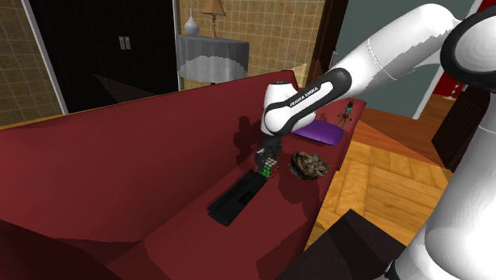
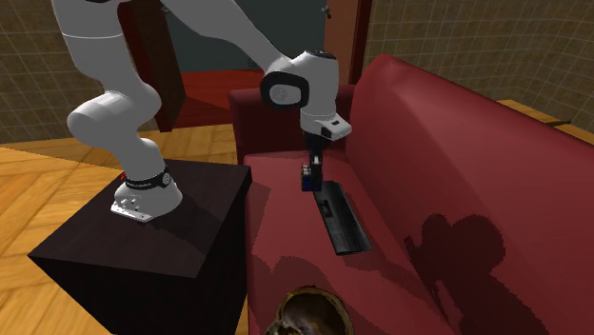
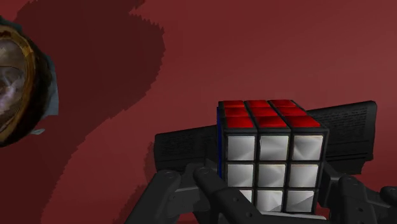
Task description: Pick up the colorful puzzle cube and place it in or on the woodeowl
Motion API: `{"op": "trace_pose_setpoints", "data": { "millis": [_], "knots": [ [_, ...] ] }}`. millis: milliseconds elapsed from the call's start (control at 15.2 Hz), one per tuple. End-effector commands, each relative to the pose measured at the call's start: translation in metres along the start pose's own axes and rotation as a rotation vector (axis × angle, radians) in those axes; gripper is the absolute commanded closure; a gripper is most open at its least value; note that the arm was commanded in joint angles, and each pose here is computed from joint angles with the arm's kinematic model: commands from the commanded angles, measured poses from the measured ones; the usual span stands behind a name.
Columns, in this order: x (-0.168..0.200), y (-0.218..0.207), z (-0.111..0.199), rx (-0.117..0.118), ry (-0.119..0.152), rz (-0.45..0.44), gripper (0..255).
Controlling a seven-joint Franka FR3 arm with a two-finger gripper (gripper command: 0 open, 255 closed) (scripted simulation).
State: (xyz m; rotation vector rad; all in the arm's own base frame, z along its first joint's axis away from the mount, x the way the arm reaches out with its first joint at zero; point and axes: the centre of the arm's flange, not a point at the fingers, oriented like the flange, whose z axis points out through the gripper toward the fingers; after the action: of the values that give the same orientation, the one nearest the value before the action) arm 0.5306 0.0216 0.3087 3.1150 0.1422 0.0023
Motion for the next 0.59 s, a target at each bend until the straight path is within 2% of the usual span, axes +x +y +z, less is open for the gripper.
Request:
{"op": "trace_pose_setpoints", "data": {
  "millis": [0,528],
  "knots": [
    [-0.002,0.025,-0.001,0.0,0.0,-0.001,255],
    [-0.006,0.131,0.001,0.0,0.0,-0.001,255]
  ]
}}
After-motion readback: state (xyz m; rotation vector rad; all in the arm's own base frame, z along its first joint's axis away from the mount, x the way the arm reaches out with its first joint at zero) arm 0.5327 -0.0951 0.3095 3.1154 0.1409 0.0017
